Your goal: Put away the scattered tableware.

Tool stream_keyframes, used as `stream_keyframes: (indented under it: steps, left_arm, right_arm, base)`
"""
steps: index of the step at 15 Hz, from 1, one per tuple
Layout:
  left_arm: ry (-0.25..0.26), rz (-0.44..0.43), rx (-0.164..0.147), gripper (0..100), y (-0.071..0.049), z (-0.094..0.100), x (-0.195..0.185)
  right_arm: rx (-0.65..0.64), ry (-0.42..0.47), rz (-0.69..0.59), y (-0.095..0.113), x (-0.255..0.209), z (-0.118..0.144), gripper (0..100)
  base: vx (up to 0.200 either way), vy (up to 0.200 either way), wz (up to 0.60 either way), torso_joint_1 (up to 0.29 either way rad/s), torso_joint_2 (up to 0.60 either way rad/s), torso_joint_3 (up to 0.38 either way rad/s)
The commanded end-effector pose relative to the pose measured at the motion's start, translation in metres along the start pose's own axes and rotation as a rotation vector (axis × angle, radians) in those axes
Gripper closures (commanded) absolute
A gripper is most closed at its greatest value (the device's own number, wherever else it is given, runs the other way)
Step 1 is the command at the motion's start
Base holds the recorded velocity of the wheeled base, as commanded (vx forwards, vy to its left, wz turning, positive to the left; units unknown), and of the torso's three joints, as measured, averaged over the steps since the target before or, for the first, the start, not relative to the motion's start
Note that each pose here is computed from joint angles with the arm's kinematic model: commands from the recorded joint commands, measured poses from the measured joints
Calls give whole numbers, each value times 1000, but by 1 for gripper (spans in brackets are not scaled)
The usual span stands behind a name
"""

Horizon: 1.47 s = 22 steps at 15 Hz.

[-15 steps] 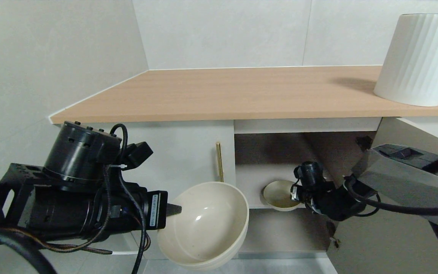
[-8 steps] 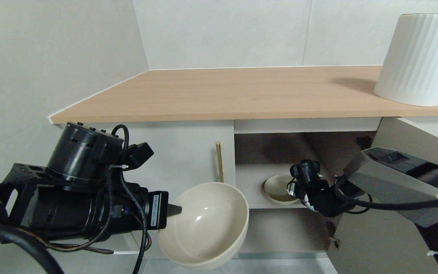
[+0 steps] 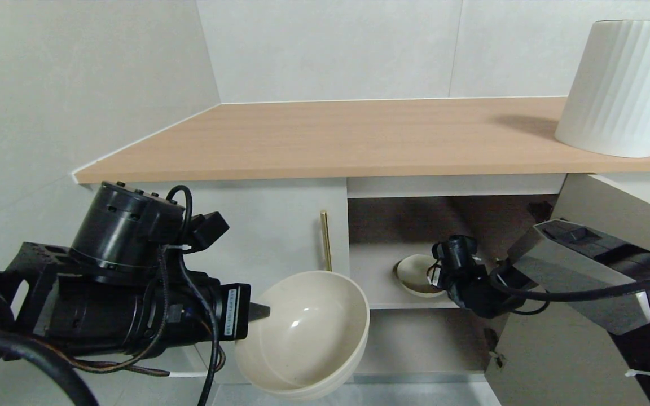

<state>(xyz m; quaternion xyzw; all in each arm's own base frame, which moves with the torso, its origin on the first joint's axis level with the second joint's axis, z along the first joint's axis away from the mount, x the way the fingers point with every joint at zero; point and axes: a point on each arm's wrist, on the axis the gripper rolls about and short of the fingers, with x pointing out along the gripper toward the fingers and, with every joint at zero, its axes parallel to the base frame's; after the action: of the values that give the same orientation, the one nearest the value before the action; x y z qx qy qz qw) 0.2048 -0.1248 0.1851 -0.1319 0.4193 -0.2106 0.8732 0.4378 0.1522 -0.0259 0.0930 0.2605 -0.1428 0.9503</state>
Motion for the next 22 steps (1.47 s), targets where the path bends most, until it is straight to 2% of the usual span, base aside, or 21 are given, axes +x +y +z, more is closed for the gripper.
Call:
stream_keyframes:
  steps: [1,2,9,11,13,14,15,18,19,22]
  left_arm:
    - [-1,0,-1,100,0,0,0]
    - [1,1,-1,100,0,0,0]
    - [6,4,0,100,0,0,2]
    - [39,30,-4,100,3,-2,14]
    - [85,87,-10,100,8,-4,34]
    - [120,140,-4,100,9,-9,51]
    - [139,168,12,100,7,-13,59]
    - [178,223,74,100,-4,-29,75]
    - [193,235,102,100,-9,-36,80]
    - [199,224,119,100,-13,-39,79]
  right_arm:
    - [1,-2,1,0,0,1,100]
    - [2,-3,1,0,-1,1,0]
    - [5,-11,10,-3,-17,13,0]
    - [-11,18,39,-12,-49,24,0]
    - [-33,89,176,-15,-105,46,0]
    - [-54,131,285,-16,-152,63,0]
    - [-68,155,352,-18,-180,72,0]
    - [-111,234,519,-23,-244,89,0]
    - [-150,272,629,-21,-278,91,0]
    - [-266,360,710,-7,-312,68,0]
  base:
    - [0,0,0,0,0,0]
    - [0,0,0,0,0,0]
    - [0,0,0,0,0,0]
    - [0,0,0,0,0,0]
    - [0,0,0,0,0,0]
    - [0,0,0,0,0,0]
    - [0,0,0,0,0,0]
    - [0,0,0,0,0,0]
    - [0,0,0,0,0,0]
    - [0,0,0,0,0,0]
